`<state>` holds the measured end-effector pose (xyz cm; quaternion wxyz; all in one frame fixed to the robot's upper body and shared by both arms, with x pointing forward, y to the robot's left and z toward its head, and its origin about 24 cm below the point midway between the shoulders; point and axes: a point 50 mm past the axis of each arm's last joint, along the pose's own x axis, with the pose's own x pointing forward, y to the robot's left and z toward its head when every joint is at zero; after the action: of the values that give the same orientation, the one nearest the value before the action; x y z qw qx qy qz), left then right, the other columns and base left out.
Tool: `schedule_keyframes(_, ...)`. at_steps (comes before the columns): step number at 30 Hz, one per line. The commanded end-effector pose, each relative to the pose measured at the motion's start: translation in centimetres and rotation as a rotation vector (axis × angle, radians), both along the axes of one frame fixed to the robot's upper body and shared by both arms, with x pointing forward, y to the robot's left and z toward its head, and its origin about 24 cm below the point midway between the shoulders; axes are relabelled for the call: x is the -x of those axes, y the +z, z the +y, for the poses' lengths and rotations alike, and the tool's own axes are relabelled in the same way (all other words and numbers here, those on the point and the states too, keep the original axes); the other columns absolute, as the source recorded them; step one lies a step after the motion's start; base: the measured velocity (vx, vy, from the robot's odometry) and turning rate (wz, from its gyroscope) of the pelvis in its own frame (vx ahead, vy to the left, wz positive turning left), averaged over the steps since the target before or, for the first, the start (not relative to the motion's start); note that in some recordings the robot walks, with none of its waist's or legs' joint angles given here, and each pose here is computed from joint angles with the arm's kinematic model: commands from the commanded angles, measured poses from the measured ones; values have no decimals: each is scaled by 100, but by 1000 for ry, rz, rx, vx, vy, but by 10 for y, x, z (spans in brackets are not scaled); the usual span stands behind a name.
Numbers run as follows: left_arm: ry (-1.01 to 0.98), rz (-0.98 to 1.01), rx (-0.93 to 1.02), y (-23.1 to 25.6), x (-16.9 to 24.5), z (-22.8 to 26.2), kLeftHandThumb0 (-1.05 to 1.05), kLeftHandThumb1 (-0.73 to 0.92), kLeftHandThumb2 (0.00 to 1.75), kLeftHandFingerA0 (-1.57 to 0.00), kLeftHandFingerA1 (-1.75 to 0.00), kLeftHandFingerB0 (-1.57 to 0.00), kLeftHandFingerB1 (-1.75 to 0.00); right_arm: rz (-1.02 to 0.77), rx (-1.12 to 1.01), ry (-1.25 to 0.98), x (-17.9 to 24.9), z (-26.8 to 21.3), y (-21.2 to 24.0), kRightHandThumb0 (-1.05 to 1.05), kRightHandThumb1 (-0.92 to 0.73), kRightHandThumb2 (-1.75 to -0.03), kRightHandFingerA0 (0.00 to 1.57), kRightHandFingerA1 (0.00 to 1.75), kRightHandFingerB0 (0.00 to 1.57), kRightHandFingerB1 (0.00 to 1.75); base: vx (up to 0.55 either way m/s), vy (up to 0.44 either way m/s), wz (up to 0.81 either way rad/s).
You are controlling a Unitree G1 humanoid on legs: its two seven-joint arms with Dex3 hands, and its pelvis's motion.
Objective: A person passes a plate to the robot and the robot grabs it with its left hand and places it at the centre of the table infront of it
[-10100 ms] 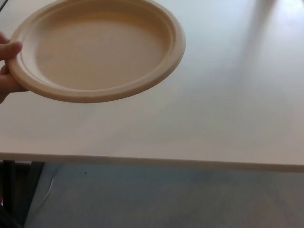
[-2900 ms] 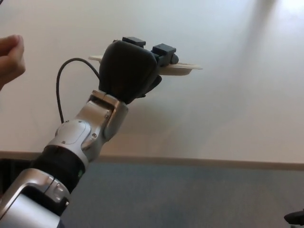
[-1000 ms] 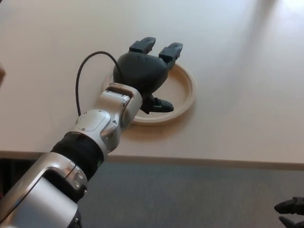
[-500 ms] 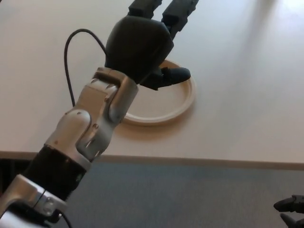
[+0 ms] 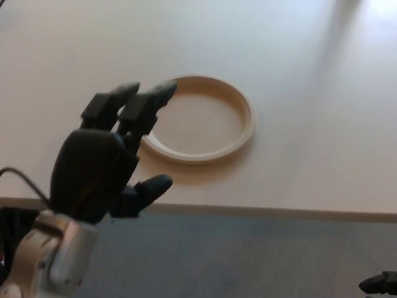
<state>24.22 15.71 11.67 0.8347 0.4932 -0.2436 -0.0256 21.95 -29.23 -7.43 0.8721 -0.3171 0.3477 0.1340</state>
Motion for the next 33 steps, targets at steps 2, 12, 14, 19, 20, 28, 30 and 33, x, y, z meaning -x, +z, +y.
schedule_keyframes(2,-207,-76,75,16,144,47,-37,37,96,0,-48,0,-48,146,38,-16,54,-7,-29,-84,-66,-109,35,64,23,54,0,0,0)
schedule_keyframes(12,-88,300,52,-49,146,69,-75,65,60,-42,-39,-30,-31,161,22,-22,57,-7,-30,-85,-82,-65,34,57,30,46,0,0,0)
schedule_keyframes(14,-80,413,16,-71,142,74,-74,62,60,-54,-44,-34,-32,159,16,-27,57,-8,-30,-83,-82,-65,33,56,31,46,0,0,0)
schedule_keyframes(19,-16,558,-9,-114,133,90,-74,60,59,-55,-45,-38,-34,155,27,-13,57,-7,-30,-85,-67,-110,35,64,22,53,0,0,0)
schedule_keyframes(20,27,607,-15,-128,133,96,-74,62,59,-52,-44,-37,-34,161,36,-9,58,-6,-31,-84,-83,-66,36,57,32,45,0,0,0)
schedule_keyframes(28,230,887,-149,-175,132,128,-80,62,93,-21,-44,-11,-39,167,21,-27,60,-6,-32,-85,-82,-65,35,58,30,46,0,0,0)
schedule_keyframes(30,273,984,-191,-179,125,138,-83,67,99,-13,-43,-5,-32,174,0,-44,60,-6,-33,-84,-81,-65,34,57,29,46,0,0,0)
schedule_keyframes(33,321,1036,-181,-185,115,149,-77,84,65,-18,-31,-9,-26,166,7,-38,60,-5,-33,-85,-81,-65,35,58,31,47,0,0,0)
